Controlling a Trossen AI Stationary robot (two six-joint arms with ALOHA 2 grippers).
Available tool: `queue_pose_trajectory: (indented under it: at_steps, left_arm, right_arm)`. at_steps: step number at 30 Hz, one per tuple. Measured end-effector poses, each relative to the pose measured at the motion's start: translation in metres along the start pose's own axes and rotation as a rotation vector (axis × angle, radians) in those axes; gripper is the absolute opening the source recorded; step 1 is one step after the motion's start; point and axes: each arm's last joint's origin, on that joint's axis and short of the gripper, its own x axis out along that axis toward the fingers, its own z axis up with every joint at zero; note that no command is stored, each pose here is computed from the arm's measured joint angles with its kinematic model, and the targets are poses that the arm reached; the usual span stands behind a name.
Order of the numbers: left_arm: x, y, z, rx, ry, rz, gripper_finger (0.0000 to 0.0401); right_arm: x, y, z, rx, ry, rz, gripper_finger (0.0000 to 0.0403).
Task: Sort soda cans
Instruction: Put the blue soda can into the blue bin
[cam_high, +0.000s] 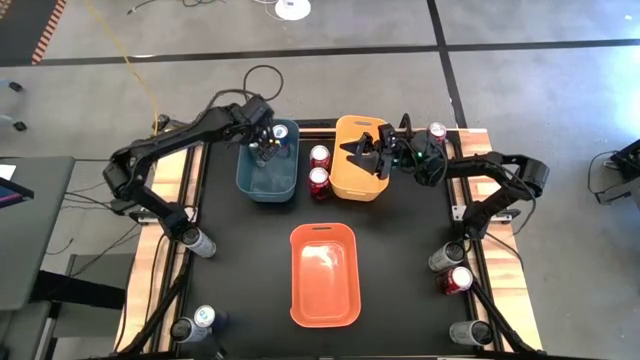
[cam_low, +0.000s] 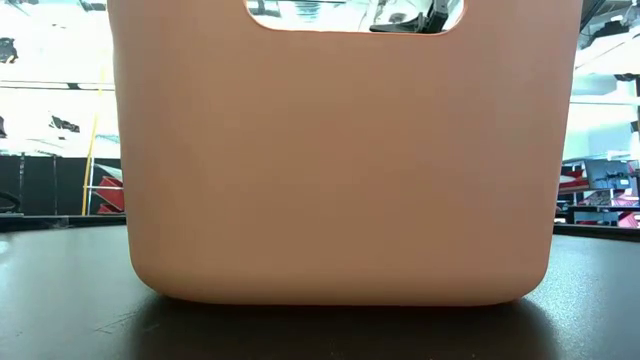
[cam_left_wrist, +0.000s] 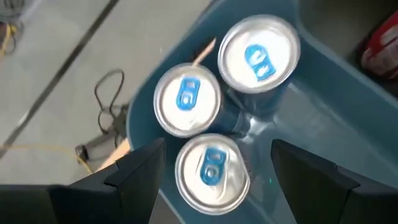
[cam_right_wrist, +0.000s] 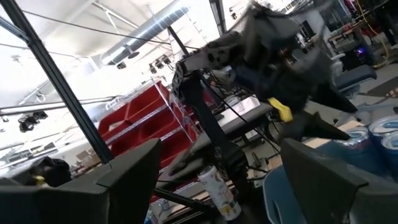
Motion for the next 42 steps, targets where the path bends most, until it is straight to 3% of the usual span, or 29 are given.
queue_pose_trajectory:
  at_steps: [9, 14, 20, 26, 30, 34, 38, 42]
  left_arm:
    - [-0.069, 0.013, -0.012, -0.015, -0.252, -0.039, 0.0288]
    - [-0.096, 0.011, -0.042, -0.017, -0.391, -0.093, 0.0288]
    - [-0.110, 0.001, -0.089, -0.035, -0.490, -0.167, 0.0288]
    - [-0.115, -0.009, -0.130, -0.050, -0.561, -0.276, 0.0288]
    - [-0.117, -0.013, -0.144, -0.052, -0.581, -0.327, 0.0288]
    - [-0.115, -0.019, -0.148, -0.044, -0.600, -0.357, 0.0288]
    - [-0.110, -0.027, -0.147, -0.031, -0.625, -0.379, 0.0288]
    - [-0.105, -0.037, -0.142, -0.004, -0.654, -0.394, 0.0288]
  right_arm:
    - [-0.009, -0.018, -0.002, 0.005, 0.069, -0.125, 0.0344]
    - [-0.013, -0.025, -0.001, 0.008, 0.085, -0.168, 0.0344]
    - [-0.020, -0.034, 0.002, 0.002, 0.095, -0.218, 0.0344]
    - [-0.044, -0.038, 0.026, -0.064, 0.096, -0.334, 0.0344]
    - [-0.058, -0.023, 0.042, -0.164, 0.123, -0.386, 0.0344]
    - [-0.066, 0.009, 0.051, -0.302, 0.158, -0.451, 0.0331]
    - [-0.072, 0.047, 0.048, -0.416, 0.202, -0.571, 0.0312]
    - [-0.079, 0.076, 0.038, -0.425, 0.272, -0.602, 0.0303]
